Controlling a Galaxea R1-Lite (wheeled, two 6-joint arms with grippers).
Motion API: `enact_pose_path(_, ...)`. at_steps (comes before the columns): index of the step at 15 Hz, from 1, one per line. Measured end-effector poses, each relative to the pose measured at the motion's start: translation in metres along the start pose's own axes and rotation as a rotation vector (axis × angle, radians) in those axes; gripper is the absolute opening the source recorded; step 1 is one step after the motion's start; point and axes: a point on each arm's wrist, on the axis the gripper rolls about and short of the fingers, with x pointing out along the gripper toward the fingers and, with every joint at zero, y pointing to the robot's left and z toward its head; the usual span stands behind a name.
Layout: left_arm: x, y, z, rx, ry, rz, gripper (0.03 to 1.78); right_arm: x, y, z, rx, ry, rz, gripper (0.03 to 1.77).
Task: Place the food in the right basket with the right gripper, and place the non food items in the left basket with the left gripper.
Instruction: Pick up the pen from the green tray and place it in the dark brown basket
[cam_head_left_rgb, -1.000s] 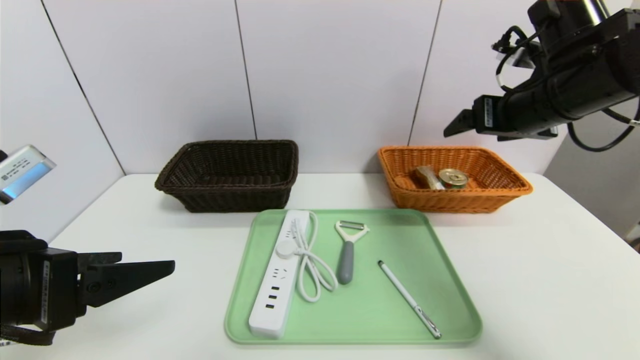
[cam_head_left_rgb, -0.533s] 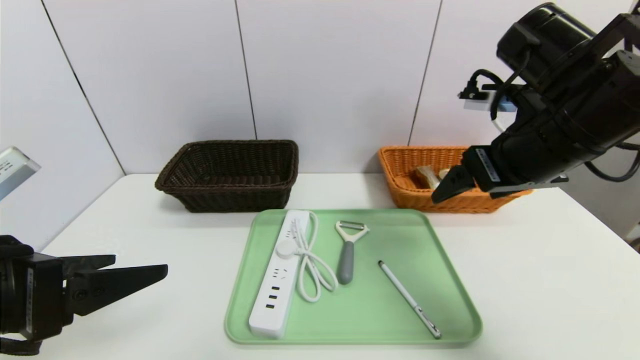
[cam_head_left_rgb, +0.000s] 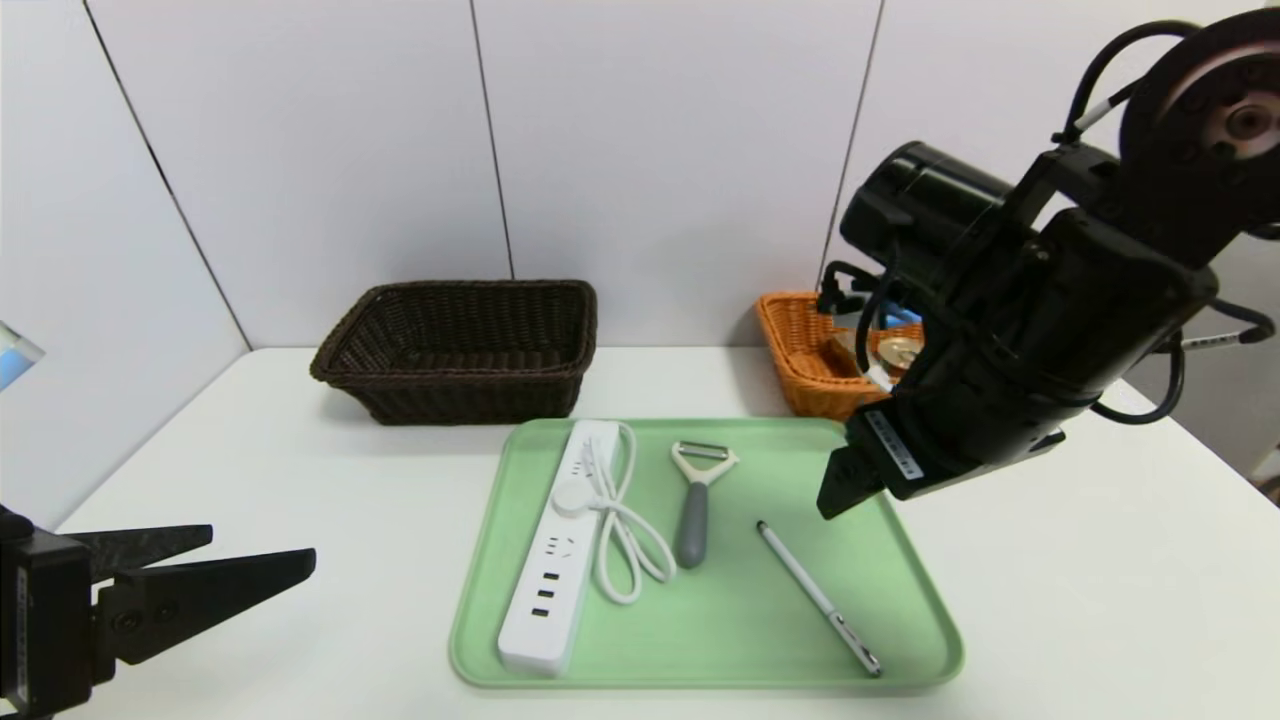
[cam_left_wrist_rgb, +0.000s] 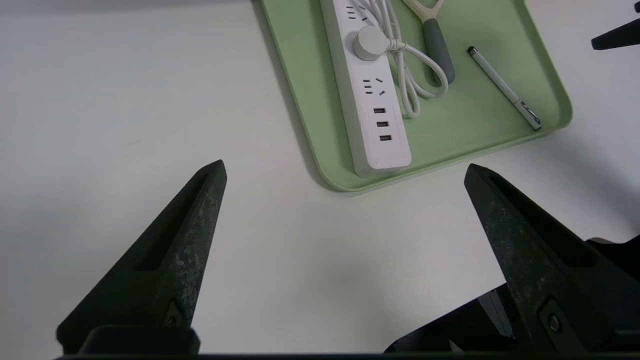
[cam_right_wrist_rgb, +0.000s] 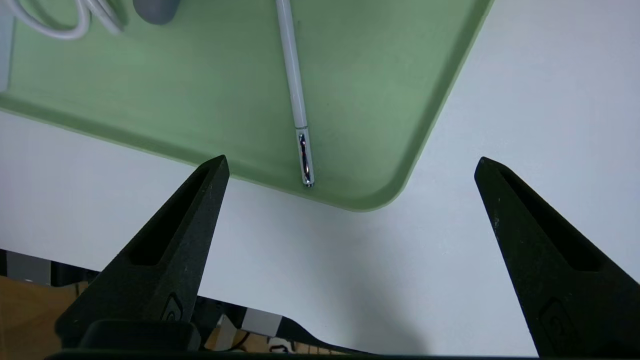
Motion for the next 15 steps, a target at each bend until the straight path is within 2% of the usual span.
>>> enact_pose_path(8, 0.001, 0.0, -0.001, 0.0, -0.002, 0.001, 1.69, 0.057, 0.02, 0.006, -0.051, 0.185, 0.008, 1.7)
enact_pose_path(15, 0.0, 0.001, -0.002, -0.002, 0.001, 0.002, 1.69, 0.096, 0.038, 0.017, -0.072, 0.204, -0.006, 1.7)
